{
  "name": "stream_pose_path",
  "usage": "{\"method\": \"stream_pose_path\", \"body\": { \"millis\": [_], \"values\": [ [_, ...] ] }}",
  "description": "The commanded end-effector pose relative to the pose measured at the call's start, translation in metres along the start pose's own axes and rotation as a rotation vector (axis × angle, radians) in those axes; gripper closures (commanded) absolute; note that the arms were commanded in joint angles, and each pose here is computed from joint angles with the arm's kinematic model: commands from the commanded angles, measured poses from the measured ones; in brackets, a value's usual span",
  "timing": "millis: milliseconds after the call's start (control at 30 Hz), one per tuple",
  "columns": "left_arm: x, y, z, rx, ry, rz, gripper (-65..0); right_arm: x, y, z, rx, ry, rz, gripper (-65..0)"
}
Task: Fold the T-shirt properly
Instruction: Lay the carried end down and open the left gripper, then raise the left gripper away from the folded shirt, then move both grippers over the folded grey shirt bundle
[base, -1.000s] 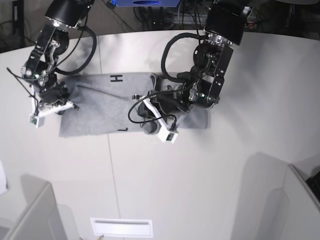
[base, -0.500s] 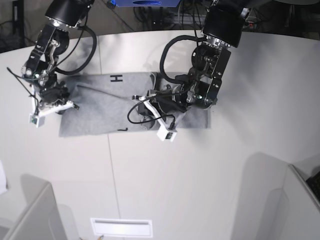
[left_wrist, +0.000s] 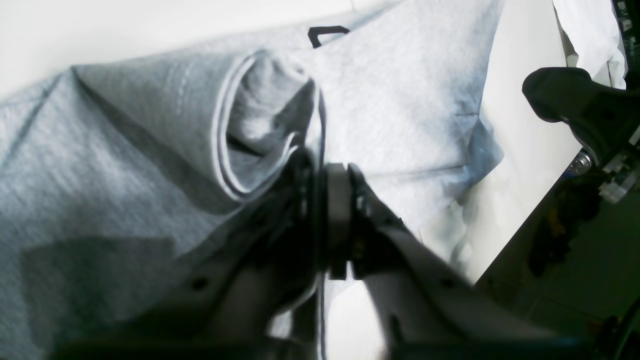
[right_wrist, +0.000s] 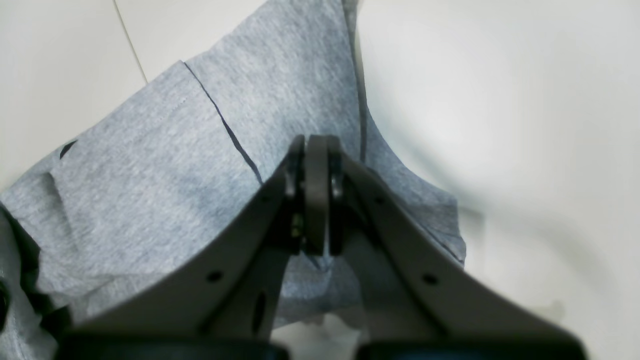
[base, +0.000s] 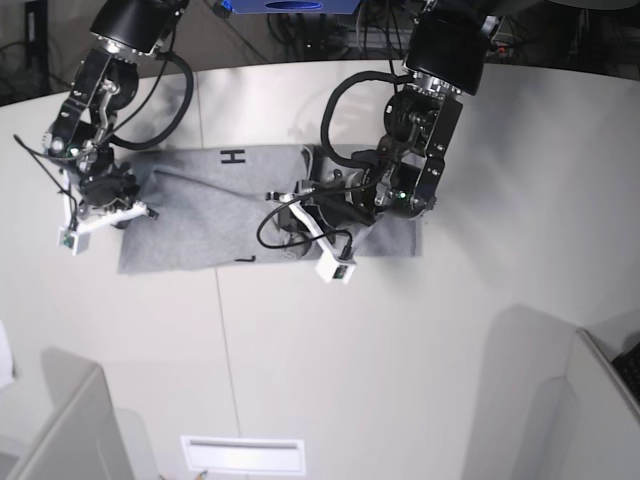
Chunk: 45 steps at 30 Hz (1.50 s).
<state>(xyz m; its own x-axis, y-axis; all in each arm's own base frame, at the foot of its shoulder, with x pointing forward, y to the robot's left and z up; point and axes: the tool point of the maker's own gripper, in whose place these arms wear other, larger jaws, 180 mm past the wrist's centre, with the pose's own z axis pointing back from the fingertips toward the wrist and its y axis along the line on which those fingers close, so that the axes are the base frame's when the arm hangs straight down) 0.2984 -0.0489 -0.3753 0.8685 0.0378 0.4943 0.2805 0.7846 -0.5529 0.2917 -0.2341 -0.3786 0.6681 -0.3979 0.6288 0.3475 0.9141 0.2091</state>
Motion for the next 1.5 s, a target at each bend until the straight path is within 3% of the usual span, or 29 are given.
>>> {"method": "stream_pose_path", "body": {
  "millis": [0,133,267,367,500,600,667,733,767,800,833,933,1000,1167,1300,1467],
  "values": [
    [0.016,-0.01,0.002,-0.028,-0.044,-0.011,-12.8,0.017,0.004,0.003,0.011,-0.054,0.005,0.0],
    [0.013,-0.012,-0.005,-0.036,-0.027,0.003,-29.0,0.017,0.004,0.003,0.011,-0.054,0.005,0.0],
    [0.01,-0.017,-0.026,-0.051,-0.022,0.056,-37.2,0.017,0.002,0.003,0.007,-0.053,0.002,0.0],
    [0.014,-0.029,-0.028,-0.077,-0.04,0.065,-39.3,0.016,0.001,0.003,0.005,-0.051,0.001,0.0],
    [0.038,-0.049,0.002,-0.12,-0.155,0.015,-38.3,0.018,0.002,0.003,0.006,-0.055,0.0,0.0],
    [0.055,-0.016,0.049,-0.043,-0.267,-0.029,-38.0,0.02,0.006,0.004,0.03,-0.063,-0.015,0.0],
    [0.054,0.02,0.086,0.05,-0.326,-0.024,-35.2,0.022,0.012,0.006,0.095,-0.07,-0.073,0.0],
    [0.054,0.066,0.124,0.177,-0.382,0.007,-22.2,0.026,0.012,0.008,0.173,-0.068,-0.193,0.0],
    [0.051,0.092,0.143,0.246,-0.405,0.04,-12.0,0.027,0.014,0.007,0.22,-0.053,-0.249,0.0],
    [0.049,0.111,0.158,0.29,-0.425,0.077,-2.6,0.029,0.011,0.006,0.247,-0.039,-0.286,-5.6],
    [0.041,0.134,0.175,0.335,-0.441,0.133,0.0,0.032,0.009,0.005,0.275,-0.02,-0.309,-15.5],
    [0.022,0.184,0.224,0.434,-0.484,0.246,0.0,0.03,0.009,0.0,0.342,0.018,-0.372,-39.2],
    [0.007,0.205,0.254,0.48,-0.493,0.259,0.0,0.034,0.003,-0.001,0.359,0.018,-0.391,-45.9],
    [-0.02,0.244,0.309,0.624,-0.512,0.264,0.0,0.04,-0.035,-0.02,0.251,0.017,-0.384,-41.9],
    [-0.04,0.26,0.314,0.703,-0.431,0.204,0.0,0.028,-0.048,-0.034,0.204,0.081,-0.377,-41.6],
    [-0.05,0.268,0.31,0.757,-0.348,0.122,0.0,0.004,-0.033,-0.047,0.211,0.187,-0.294,-41.7]
  ]
}}
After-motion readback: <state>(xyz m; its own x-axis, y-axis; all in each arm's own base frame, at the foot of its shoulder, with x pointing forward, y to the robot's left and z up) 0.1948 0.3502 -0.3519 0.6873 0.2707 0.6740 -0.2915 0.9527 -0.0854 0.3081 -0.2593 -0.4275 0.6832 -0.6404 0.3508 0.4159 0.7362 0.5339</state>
